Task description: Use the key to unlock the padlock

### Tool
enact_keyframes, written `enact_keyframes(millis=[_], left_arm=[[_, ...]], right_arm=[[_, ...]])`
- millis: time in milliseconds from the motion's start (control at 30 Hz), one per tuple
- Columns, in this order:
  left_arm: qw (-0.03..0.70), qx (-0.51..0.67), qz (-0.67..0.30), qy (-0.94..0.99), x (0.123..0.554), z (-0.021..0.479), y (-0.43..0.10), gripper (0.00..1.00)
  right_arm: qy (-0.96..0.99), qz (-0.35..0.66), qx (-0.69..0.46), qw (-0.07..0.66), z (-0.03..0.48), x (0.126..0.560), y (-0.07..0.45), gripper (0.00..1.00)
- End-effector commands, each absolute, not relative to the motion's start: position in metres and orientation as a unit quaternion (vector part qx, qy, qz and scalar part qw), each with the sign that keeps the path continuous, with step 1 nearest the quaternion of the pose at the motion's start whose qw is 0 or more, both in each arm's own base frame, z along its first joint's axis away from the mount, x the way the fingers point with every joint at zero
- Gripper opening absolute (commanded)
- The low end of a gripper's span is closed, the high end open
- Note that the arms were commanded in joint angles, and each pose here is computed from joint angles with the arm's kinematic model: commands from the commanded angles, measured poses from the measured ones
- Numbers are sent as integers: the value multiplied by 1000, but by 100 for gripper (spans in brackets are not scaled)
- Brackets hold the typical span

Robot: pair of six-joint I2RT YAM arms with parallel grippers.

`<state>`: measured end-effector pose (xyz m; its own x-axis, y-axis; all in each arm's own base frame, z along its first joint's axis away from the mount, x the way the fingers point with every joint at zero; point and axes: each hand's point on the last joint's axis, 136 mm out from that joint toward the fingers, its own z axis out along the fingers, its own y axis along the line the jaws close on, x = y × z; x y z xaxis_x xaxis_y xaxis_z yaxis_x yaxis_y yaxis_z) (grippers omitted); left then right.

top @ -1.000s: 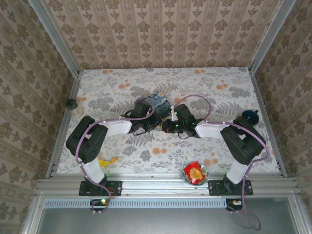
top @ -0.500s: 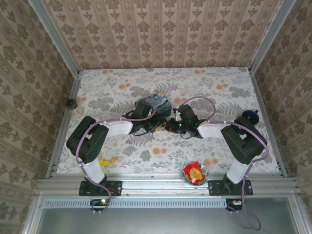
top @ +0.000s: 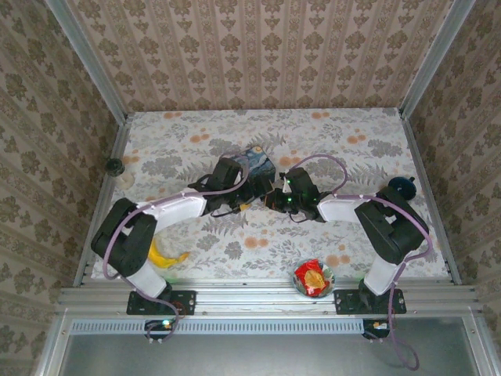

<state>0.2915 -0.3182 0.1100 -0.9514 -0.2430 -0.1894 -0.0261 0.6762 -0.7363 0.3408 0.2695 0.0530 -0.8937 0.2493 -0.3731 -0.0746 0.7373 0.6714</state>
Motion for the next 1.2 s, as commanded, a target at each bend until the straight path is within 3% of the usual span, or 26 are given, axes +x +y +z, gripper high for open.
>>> enact_keyframes(millis=[0, 267, 567, 1167], left_arm=[[185, -38, -384, 904, 299, 144, -313, 100], [233, -45, -344, 908, 337, 163, -279, 100], [285, 37, -246, 926, 386, 166, -262, 100], [260, 117, -300, 910, 362, 147, -315, 100]], right_arm=[[899, 354, 62, 251, 65, 348, 264, 0], [899, 351, 67, 253, 67, 348, 262, 0], [902, 339, 74, 255, 68, 342, 256, 0], [925, 269, 85, 256, 59, 305, 233, 0]])
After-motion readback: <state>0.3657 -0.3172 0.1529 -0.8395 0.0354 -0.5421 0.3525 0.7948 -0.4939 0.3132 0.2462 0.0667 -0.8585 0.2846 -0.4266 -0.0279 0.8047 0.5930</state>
